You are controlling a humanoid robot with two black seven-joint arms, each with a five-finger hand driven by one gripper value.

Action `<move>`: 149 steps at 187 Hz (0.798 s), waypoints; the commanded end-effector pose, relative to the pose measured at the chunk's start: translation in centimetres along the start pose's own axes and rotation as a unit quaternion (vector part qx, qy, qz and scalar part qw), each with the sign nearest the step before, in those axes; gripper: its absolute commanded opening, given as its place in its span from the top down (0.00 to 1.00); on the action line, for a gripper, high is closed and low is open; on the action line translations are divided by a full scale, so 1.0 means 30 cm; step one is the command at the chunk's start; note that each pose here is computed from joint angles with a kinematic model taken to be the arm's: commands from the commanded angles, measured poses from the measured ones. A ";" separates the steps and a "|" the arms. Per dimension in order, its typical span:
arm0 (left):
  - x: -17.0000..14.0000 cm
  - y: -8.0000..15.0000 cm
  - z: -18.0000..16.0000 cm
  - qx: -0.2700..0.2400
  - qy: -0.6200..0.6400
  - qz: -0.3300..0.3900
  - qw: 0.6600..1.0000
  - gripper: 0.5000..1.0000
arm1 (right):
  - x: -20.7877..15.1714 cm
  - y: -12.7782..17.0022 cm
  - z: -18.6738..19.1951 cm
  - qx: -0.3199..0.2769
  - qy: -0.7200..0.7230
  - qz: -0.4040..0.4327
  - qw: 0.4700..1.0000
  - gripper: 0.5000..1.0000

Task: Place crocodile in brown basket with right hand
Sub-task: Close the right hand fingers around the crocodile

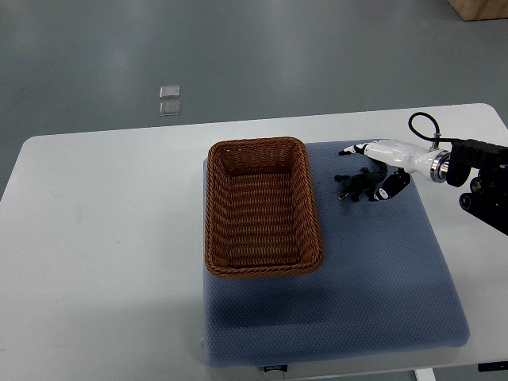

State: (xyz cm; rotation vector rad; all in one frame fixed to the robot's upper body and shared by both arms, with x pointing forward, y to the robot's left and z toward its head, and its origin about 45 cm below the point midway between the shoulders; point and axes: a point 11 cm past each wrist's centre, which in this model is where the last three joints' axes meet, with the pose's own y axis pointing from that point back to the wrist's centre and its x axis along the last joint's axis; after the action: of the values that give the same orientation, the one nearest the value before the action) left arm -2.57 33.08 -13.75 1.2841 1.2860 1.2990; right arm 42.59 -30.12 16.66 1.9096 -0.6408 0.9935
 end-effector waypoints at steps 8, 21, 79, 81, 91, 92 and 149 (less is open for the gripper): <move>0.000 0.000 0.000 0.000 0.000 0.000 1.000 0.00 | -0.008 0.009 0.005 0.005 0.007 -0.010 1.000 0.14; 0.000 0.000 0.000 0.000 0.000 0.000 1.000 0.00 | -0.014 0.017 0.016 0.001 0.018 -0.017 1.000 0.14; 0.000 0.000 0.000 0.000 0.000 0.000 1.000 0.00 | -0.013 0.017 0.023 -0.004 0.040 -0.017 0.999 0.14; 0.000 0.000 0.000 0.000 0.000 0.000 1.000 0.00 | -0.012 0.015 0.020 -0.003 0.040 -0.015 0.999 0.14; 0.000 0.000 0.000 0.000 0.000 0.000 1.000 0.00 | -0.009 0.015 0.020 -0.003 0.043 -0.012 0.999 0.14; 0.000 0.000 0.000 0.000 0.000 0.000 1.000 0.00 | -0.009 0.015 0.020 -0.003 0.043 -0.012 0.999 0.14; 0.000 0.000 0.000 0.000 0.000 0.000 1.000 0.00 | 0.008 0.004 0.007 0.001 0.065 -0.004 0.998 0.15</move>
State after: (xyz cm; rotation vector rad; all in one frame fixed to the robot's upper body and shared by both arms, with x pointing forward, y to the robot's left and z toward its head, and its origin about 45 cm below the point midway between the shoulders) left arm -2.57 33.08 -13.75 1.2839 1.2857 1.2992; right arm 42.57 -30.52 16.68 1.8418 -0.5636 1.0801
